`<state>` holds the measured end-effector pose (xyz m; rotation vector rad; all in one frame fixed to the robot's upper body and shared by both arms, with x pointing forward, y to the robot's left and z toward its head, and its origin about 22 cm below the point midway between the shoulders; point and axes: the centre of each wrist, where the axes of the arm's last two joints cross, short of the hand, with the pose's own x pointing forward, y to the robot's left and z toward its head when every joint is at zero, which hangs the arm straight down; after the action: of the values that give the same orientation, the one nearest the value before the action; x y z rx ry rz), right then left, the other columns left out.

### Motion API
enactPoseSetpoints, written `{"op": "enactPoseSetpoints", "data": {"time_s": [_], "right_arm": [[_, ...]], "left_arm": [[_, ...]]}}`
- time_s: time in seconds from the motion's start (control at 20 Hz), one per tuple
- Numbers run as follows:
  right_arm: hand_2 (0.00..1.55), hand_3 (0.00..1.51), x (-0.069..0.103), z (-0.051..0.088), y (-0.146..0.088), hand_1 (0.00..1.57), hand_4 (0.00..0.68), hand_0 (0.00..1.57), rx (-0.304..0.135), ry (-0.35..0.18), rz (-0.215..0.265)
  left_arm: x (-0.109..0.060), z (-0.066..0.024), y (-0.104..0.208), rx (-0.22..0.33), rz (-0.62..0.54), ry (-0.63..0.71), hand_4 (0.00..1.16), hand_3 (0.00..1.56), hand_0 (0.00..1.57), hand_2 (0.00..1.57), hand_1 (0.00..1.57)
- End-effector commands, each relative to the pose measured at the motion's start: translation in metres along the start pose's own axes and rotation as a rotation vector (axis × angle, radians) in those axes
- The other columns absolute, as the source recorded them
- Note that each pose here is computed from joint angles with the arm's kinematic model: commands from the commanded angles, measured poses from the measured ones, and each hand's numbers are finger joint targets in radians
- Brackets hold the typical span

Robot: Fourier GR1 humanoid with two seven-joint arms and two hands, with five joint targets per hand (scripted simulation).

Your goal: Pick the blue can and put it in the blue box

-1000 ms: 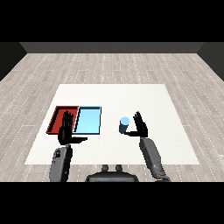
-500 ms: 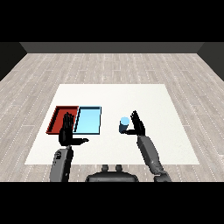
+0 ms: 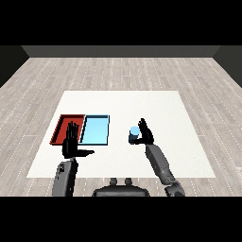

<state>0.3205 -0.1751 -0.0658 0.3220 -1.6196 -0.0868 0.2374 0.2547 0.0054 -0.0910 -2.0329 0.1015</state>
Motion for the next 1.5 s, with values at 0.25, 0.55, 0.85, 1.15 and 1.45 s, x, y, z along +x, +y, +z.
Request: {"op": "enactPoseSetpoints", "data": {"time_s": [0.25,0.55,0.85,1.15,1.45], "right_arm": [[0.0,0.0,-0.014,0.004,-0.002,0.0,0.0,0.0,0.035,0.017,0.012],[0.0,0.0,-0.013,-0.008,0.016,0.0,0.0,0.0,0.014,0.017,0.014],[0.0,0.0,-0.02,-0.018,0.023,0.0,0.0,0.0,0.026,0.013,0.017],[1.49,1.45,-0.017,-0.03,0.028,1.53,0.582,1.53,-0.062,0.058,0.128],[1.49,1.44,-0.017,-0.015,0.033,1.56,0.678,1.56,-0.068,0.092,0.177]], "left_arm": [[0.002,-0.0033,-0.002,0.014,-0.023,-0.008,0.0,0.0,0.0,0.0,0.0],[0.012,-0.0219,0.009,0.006,-0.003,-0.017,0.0,0.0,0.0,0.0,0.0],[-0.019,-0.0039,-0.01,0.005,-0.007,-0.018,0.0,0.0,0.0,0.0,0.0],[0.002,-0.0078,0.014,0.006,0.013,-0.016,0.0,0.0,0.0,0.0,0.0],[0.01,0.004,0.002,0.002,0.015,-0.017,0.0,0.0,0.0,0.0,0.0]]}}
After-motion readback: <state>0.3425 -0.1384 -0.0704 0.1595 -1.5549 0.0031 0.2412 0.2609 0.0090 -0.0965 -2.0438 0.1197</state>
